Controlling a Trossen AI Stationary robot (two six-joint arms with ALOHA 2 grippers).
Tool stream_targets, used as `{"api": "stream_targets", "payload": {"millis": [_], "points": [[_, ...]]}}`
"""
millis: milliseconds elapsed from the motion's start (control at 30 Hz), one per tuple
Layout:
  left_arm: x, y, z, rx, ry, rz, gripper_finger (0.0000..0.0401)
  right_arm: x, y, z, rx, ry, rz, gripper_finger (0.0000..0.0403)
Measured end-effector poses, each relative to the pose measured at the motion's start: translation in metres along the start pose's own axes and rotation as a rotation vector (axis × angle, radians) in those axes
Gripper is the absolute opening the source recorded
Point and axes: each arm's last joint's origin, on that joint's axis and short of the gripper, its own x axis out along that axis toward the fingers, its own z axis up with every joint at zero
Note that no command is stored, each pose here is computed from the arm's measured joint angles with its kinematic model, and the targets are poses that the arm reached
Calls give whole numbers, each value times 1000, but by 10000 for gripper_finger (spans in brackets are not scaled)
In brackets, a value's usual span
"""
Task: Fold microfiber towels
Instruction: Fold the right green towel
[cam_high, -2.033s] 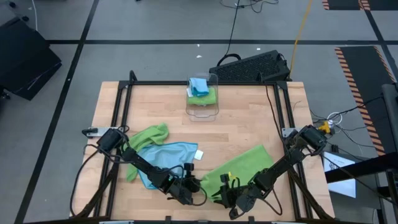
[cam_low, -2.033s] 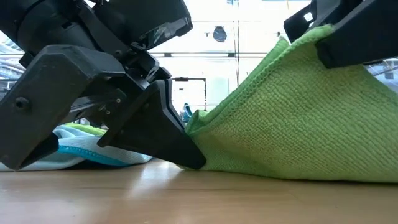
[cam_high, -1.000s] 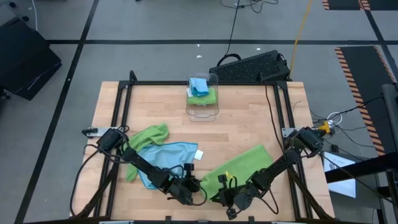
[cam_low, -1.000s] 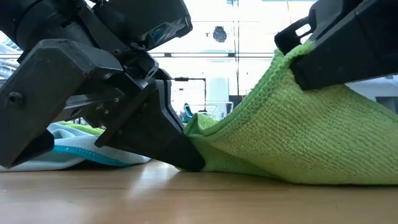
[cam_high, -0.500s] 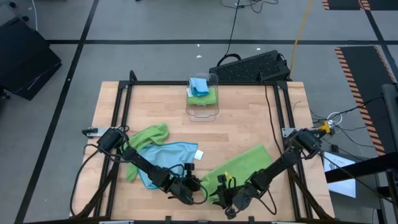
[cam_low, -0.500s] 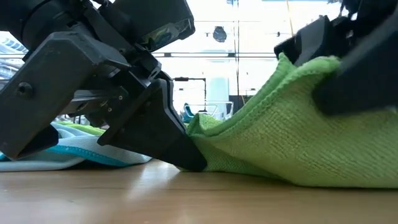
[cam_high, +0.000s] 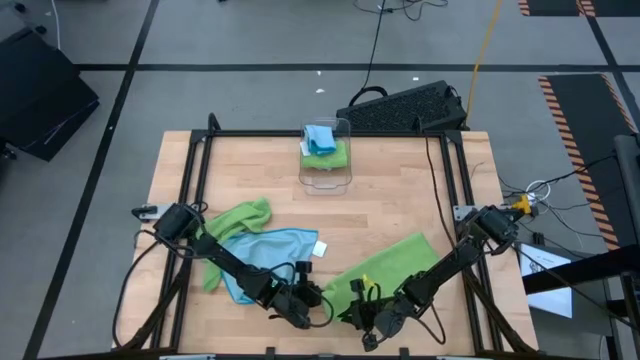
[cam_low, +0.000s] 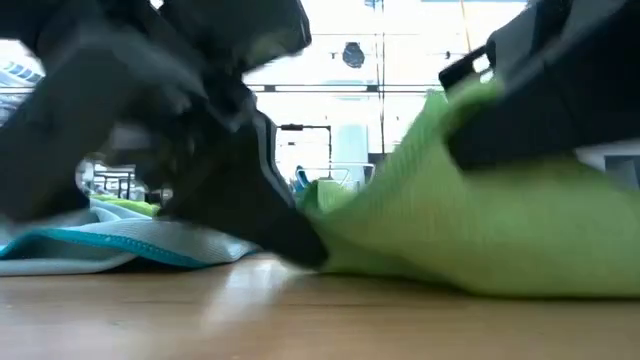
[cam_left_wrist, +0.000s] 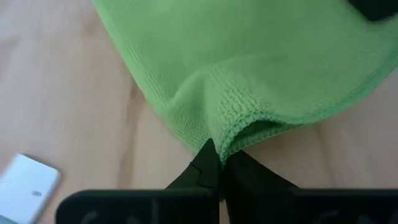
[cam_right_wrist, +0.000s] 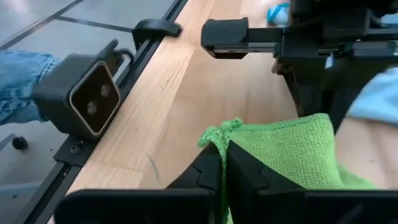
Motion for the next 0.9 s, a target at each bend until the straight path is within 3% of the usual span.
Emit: {"api": "stream_targets", "payload": {"millis": [233, 400, 500, 633, 900], "points": [[-51, 19, 34, -20, -59, 54, 5, -32, -20, 36, -42, -17, -181, 3], [-101, 49, 68, -59, -186, 87, 10, -75, -53, 72, -30, -66, -323, 2], [-124, 70, 82, -118, -251, 97, 10, -105, -77, 95, 26, -144, -356, 2], [-152, 97, 97, -194, -336, 117, 5, -143, -103, 106, 21, -197, -359, 2], [-152, 162, 114, -147, -402, 72, 4, -195, -166, 108, 51, -320, -385, 2]]}}
